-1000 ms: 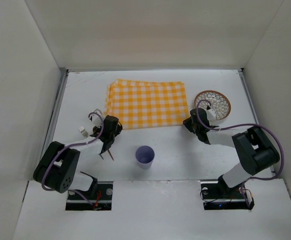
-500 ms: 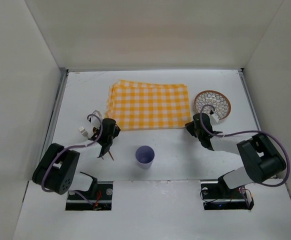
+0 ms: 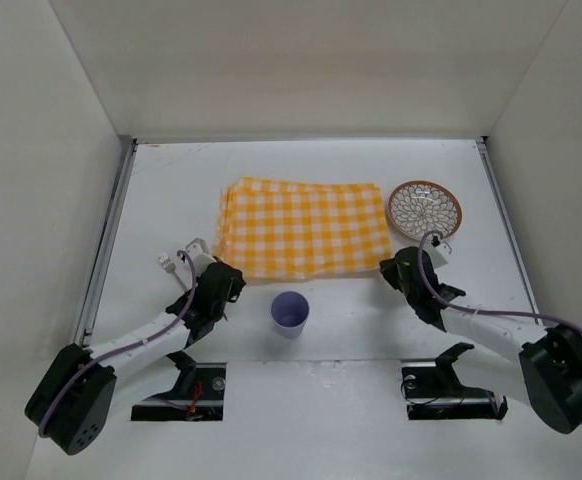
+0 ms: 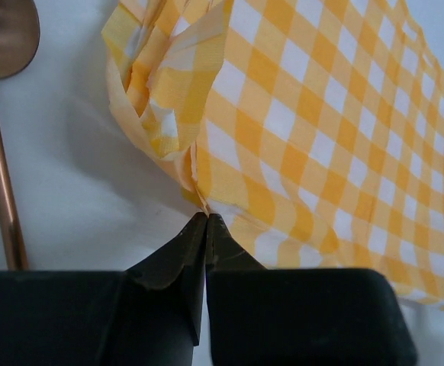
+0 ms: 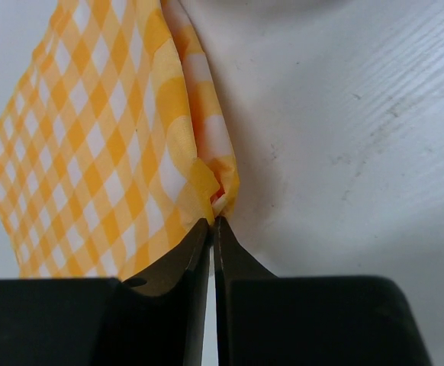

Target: Set the dinner table for one person

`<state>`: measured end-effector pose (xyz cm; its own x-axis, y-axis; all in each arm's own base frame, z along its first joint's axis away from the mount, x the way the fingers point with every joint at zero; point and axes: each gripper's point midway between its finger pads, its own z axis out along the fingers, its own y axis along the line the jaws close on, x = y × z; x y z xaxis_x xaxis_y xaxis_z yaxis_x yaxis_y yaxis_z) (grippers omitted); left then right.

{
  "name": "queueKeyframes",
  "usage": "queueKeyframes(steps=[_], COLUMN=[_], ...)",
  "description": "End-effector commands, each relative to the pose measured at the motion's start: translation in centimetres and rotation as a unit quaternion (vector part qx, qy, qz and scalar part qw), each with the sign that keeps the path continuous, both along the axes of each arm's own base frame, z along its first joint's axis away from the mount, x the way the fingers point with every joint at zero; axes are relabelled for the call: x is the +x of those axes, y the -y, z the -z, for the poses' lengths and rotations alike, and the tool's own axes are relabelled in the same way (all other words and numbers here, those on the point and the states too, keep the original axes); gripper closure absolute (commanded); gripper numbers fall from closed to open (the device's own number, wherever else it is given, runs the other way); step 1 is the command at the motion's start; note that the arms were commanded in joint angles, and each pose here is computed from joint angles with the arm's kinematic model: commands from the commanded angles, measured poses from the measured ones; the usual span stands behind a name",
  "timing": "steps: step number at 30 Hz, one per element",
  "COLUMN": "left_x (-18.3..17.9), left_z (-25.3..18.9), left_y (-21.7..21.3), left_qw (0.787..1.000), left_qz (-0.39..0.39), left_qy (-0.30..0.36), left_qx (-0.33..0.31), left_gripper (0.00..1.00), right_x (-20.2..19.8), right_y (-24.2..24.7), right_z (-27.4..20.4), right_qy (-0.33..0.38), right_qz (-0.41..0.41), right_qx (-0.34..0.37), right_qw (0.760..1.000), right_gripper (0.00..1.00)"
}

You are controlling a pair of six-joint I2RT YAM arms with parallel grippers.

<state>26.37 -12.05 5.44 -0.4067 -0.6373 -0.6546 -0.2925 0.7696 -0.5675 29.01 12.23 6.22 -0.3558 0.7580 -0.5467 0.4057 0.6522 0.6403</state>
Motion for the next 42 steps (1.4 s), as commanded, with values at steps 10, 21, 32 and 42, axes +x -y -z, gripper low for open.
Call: queueKeyframes(steps=[10,21,32,42], left_x=[-2.0,-0.2,2.5,2.8], left_z=[-0.2,-6.9,-9.3,-6.8], left_y=[-2.2,1.3,3.4,1.8], left_qw=[0.999,0.995,0.986,0.989], left_qz=[-0.028,0.024,0.069,0.052], left_qy=[0.007,0.096,0.152,0.136], left_qx=[0.026,-0.006,0.0,0.01], left_gripper=[0.74,0.62,0.57,0.55], right_x=[-1.1,3.1,5.5,9.1], right_y=[1.3,7.0,17.1,18.2], right_z=[-0.7,-8.2,-5.3,-2.5], right_qy=[-0.003,0.079,0.017,0.007], right_qz=[-0.017,0.065,0.194,0.17], right_qx=[-0.051,-0.031,-0.063,-0.038], right_qw=[0.999,0.994,0.979,0.985], right_gripper=[0.41,0.38,0.35,0.41])
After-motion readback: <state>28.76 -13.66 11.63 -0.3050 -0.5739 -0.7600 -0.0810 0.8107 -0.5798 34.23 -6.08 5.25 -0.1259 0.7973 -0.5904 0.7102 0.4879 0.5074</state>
